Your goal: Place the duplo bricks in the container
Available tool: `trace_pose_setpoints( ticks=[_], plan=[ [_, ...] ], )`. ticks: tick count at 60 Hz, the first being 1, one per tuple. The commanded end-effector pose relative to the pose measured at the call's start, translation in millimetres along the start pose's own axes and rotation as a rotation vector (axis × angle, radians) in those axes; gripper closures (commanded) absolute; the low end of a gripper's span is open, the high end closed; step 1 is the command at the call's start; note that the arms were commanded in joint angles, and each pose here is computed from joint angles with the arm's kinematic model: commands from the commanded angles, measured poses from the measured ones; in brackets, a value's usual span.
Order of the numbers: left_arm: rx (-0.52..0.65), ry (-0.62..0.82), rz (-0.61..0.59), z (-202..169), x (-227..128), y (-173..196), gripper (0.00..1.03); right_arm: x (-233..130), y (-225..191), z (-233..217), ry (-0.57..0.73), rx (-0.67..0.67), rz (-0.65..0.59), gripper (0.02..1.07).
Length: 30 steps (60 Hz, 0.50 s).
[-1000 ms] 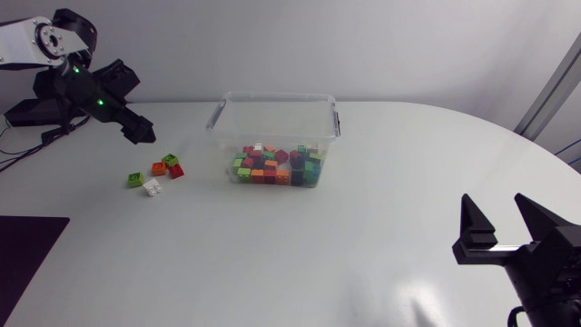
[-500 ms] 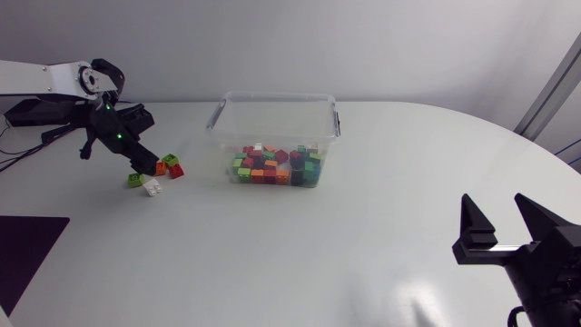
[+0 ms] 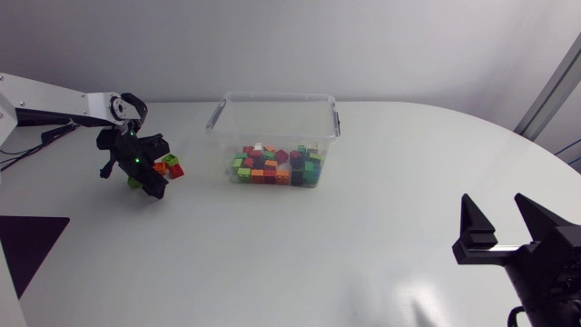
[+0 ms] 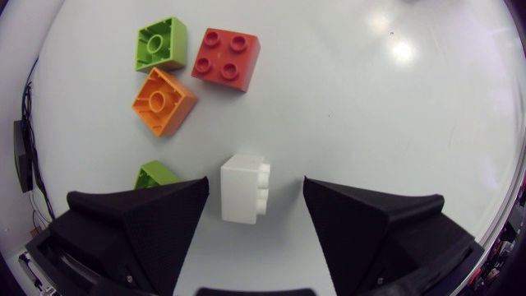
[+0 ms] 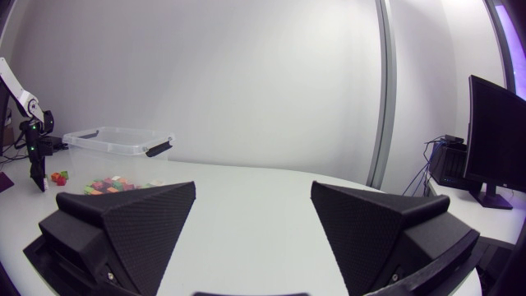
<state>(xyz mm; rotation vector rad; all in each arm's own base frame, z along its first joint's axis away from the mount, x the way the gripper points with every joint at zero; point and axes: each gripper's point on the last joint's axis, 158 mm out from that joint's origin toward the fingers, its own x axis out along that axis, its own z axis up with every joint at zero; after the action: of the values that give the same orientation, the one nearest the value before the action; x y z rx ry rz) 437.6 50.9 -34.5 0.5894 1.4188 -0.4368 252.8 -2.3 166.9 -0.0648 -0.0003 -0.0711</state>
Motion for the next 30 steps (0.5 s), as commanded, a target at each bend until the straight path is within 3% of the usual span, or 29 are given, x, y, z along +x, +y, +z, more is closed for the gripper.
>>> trace_pose_setpoints(
  ticks=[1,6,7,12,30],
  plan=[
    [0.031,0.038,-0.027,-6.2,12.7,-6.5,0.37,0.5,0.2,-8.9,0.019,-0.025,0.000,0.06],
    [0.030,0.036,-0.025,-5.7,13.0,-4.2,0.46,0.5,0.2,-8.9,0.019,-0.025,0.000,0.06],
    [0.031,0.035,-0.024,-5.2,13.0,-2.8,0.52,0.5,0.2,-8.9,0.019,-0.025,0.000,0.06],
    [0.036,0.038,-0.026,-5.8,13.6,-2.5,0.54,0.5,0.1,-8.5,0.018,-0.025,-0.001,0.06],
    [0.010,0.062,-0.053,-13.3,8.2,-0.9,0.76,0.5,0.2,-8.9,0.019,-0.025,0.000,0.06]
  ],
)
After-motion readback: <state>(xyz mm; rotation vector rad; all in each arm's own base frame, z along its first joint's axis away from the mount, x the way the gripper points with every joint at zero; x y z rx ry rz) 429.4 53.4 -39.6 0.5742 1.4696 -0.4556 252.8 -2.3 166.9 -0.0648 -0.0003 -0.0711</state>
